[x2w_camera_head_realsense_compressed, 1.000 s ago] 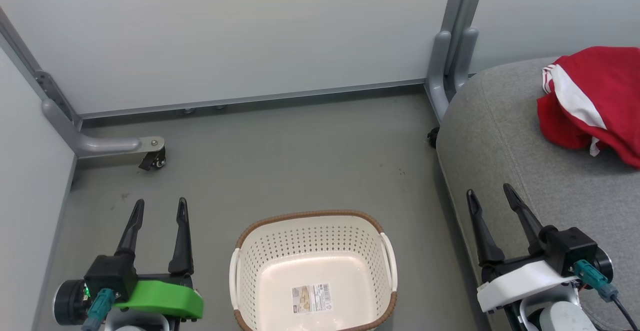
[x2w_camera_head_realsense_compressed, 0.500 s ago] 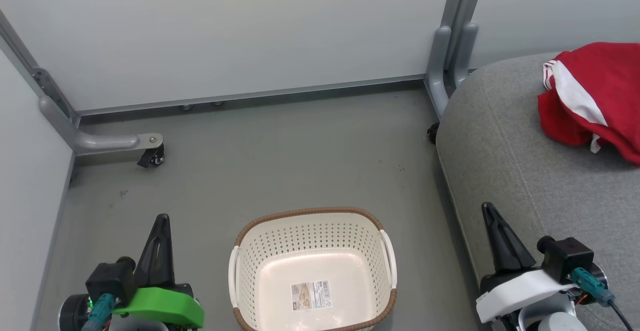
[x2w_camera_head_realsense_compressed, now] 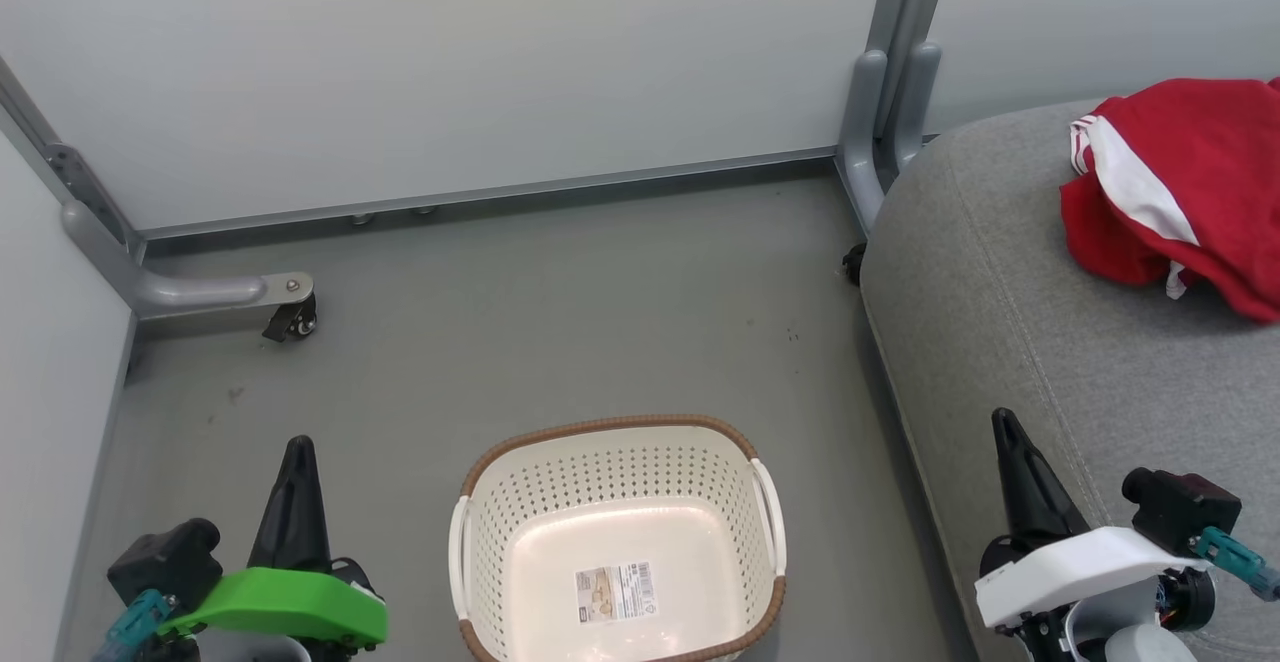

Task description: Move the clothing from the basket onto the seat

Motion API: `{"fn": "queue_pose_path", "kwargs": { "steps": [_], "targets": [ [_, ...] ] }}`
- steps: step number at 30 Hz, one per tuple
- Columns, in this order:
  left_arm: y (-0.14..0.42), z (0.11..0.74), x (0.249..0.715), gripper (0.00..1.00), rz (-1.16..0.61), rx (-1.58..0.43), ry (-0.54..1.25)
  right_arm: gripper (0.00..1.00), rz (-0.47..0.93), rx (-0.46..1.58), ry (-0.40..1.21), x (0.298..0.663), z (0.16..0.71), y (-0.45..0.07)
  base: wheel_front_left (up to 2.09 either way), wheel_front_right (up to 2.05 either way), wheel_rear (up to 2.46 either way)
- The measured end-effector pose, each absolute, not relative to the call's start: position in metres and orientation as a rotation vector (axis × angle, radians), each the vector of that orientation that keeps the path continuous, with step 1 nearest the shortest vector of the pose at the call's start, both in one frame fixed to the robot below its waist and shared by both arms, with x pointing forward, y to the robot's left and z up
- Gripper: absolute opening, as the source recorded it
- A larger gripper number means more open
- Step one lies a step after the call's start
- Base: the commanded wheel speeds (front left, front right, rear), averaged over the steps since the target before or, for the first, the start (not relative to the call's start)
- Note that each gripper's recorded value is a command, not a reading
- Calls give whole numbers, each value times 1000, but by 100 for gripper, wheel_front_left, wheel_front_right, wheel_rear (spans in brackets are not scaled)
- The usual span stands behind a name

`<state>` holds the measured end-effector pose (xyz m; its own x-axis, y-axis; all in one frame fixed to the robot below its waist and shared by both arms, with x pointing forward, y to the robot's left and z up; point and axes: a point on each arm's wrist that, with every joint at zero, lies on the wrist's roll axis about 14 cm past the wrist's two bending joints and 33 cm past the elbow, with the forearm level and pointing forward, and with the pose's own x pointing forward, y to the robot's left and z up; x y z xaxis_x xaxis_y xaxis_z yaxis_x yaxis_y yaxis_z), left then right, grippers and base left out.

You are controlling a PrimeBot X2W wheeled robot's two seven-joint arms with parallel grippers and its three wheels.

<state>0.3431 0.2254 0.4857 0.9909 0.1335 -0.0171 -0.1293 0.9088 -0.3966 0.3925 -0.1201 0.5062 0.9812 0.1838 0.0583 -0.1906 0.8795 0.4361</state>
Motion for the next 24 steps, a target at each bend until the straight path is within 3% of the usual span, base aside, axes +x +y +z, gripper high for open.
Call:
{"fn": "queue_pose_path", "kwargs": {
  "steps": [24],
  "targets": [
    [226,483,352,0,156,-777,7,0,100,804,40,395,501,-145,0,0,0]
  ]
}}
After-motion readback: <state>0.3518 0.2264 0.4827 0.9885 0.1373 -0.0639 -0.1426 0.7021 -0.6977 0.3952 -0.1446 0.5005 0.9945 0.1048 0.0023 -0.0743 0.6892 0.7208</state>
